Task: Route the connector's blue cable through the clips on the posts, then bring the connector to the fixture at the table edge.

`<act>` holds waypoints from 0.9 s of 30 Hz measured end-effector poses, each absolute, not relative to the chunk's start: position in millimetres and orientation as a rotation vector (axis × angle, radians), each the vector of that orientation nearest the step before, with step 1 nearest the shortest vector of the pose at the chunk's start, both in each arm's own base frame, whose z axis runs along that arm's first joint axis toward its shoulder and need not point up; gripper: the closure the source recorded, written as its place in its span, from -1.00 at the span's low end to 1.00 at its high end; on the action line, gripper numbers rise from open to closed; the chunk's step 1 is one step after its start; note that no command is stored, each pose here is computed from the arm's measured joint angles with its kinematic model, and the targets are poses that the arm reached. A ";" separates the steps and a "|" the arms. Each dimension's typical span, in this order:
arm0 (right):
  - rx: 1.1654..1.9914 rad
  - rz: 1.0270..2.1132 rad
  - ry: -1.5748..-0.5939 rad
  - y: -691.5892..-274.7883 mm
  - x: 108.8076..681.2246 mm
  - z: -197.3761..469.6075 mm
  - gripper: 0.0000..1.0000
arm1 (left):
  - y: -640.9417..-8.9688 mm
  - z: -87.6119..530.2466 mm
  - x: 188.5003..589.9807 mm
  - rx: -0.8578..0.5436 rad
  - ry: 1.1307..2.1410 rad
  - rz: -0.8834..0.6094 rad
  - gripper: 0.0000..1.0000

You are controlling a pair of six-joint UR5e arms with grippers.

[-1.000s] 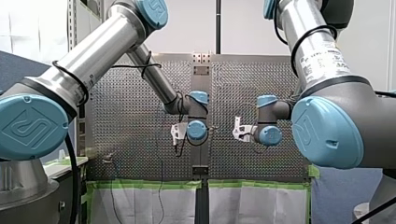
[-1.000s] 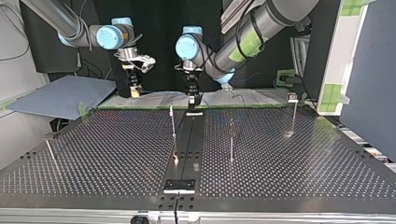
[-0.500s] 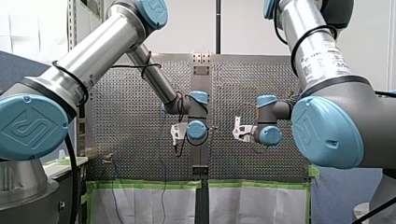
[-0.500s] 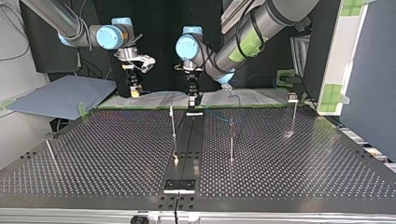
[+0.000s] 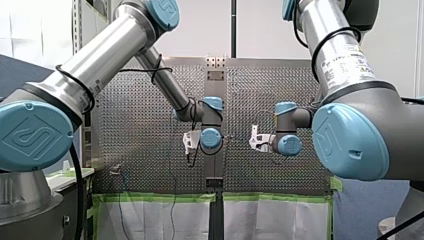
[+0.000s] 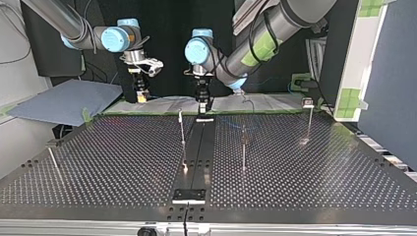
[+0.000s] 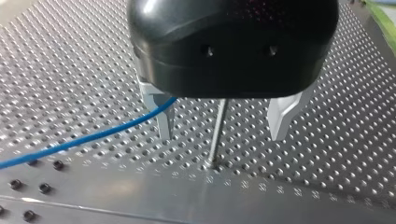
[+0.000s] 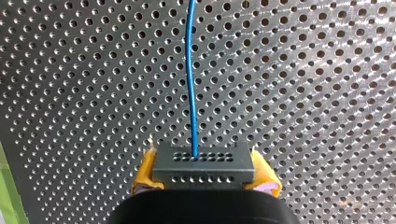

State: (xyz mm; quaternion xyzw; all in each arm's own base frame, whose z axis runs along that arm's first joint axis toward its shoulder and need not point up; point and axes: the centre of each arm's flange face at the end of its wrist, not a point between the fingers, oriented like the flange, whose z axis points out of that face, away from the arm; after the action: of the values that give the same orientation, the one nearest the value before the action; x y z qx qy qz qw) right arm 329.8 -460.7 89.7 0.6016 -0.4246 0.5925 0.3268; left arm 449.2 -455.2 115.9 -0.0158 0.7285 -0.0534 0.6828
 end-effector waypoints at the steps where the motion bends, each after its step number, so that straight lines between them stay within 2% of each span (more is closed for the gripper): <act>1: 1.575 1.552 -1.112 -460.9 329.6 89.8 1.00 | -454.7 112.2 450.5 -0.034 1.643 -0.110 -1.00; 12: 1.574 1.551 -1.112 -461.4 329.2 89.9 1.00 | -447.2 54.3 444.2 0.021 1.754 -0.031 -1.00; 22: 1.574 1.551 -1.112 -461.5 329.5 89.9 1.00 | -446.5 48.4 443.4 0.026 1.762 -0.026 -1.00; 27: 1.584 1.548 -1.072 -462.1 343.0 83.7 1.00 | -446.5 48.2 443.4 0.026 1.762 -0.025 -1.00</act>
State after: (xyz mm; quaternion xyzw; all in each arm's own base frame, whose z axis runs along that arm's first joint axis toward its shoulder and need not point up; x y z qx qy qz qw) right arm 343.0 -462.1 83.7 0.6068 -0.4106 0.5931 0.3340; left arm 443.4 -446.5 48.2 0.0114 0.7714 -0.0111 0.6362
